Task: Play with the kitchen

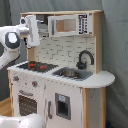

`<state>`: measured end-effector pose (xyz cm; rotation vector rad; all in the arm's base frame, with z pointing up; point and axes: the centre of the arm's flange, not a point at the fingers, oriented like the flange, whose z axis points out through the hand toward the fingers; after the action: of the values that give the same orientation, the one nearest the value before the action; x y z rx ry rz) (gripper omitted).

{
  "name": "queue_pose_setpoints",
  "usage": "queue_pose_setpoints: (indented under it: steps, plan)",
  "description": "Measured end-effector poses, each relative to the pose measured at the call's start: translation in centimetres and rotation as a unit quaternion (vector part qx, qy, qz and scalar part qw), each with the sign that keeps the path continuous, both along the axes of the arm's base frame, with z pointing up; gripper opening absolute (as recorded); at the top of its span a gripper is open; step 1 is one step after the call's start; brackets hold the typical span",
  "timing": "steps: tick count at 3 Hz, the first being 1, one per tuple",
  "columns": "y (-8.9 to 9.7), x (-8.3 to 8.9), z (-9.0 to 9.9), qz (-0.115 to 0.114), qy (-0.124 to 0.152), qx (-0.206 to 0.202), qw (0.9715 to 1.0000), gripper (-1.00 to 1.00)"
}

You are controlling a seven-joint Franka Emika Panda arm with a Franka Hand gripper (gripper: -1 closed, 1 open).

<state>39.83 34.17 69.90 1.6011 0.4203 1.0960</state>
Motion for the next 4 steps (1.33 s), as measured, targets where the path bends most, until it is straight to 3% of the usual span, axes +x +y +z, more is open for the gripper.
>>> queue_pose_setpoints:
  steps: [1, 2, 3, 4]
  plan:
    - [2.2, 0.6, -1.5, 0.035, 0.010, 0.028, 0.9989, 1.00]
    - [3.0, 1.8, -3.6, 0.057, 0.032, 0.068, 0.9955, 1.00]
    - [2.4, 3.0, -5.3, 0.056, 0.067, 0.118, 0.9892, 1.00]
    - [0.9, 3.9, -6.6, 0.032, 0.108, 0.159, 0.9808, 1.00]
